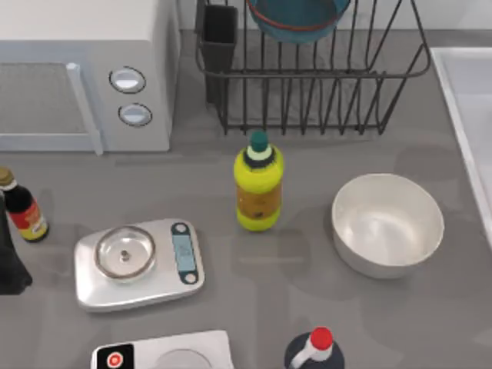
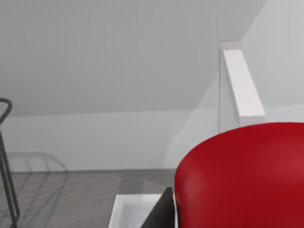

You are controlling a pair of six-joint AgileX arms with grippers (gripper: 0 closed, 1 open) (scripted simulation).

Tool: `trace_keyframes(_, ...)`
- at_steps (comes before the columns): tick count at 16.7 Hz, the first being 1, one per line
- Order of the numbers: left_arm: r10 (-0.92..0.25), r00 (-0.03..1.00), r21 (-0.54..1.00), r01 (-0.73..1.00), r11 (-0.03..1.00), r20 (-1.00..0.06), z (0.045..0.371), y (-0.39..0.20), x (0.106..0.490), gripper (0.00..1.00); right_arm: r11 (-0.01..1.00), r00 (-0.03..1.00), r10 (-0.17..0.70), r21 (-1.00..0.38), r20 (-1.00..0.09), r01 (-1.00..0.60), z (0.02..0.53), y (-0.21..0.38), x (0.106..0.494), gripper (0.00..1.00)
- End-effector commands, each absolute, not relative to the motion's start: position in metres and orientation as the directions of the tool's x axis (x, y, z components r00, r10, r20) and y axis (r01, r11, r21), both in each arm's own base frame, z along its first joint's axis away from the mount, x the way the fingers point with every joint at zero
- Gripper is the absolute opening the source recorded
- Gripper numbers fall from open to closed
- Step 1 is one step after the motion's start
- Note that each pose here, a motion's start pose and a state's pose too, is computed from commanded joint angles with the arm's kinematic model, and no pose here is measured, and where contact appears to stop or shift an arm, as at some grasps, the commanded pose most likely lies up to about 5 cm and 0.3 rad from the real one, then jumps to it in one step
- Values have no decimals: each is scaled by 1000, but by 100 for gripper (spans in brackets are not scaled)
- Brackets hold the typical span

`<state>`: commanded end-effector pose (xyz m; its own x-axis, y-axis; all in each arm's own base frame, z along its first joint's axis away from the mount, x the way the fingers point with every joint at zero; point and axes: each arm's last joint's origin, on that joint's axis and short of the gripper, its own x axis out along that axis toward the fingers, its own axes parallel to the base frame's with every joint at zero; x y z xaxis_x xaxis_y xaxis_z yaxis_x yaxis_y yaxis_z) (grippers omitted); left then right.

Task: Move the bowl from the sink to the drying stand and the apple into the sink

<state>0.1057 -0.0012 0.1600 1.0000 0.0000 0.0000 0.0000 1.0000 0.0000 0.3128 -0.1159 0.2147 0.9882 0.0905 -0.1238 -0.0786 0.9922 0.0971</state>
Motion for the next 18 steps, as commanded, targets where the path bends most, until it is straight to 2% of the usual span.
trace_keyframes(5,0,1000,0,0,1000,0,160,-1,106,100,1000,1000,-6,20,-24,7,207,-136,273,0)
trace_keyframes(13,0,1000,0,0,1000,0,160,-1,106,100,1000,1000,-3,4,-4,3,208,-135,269,0)
trace_keyframes(18,0,1000,0,0,1000,0,160,-1,106,100,1000,1000,14,-3,-10,-14,175,-139,278,0)
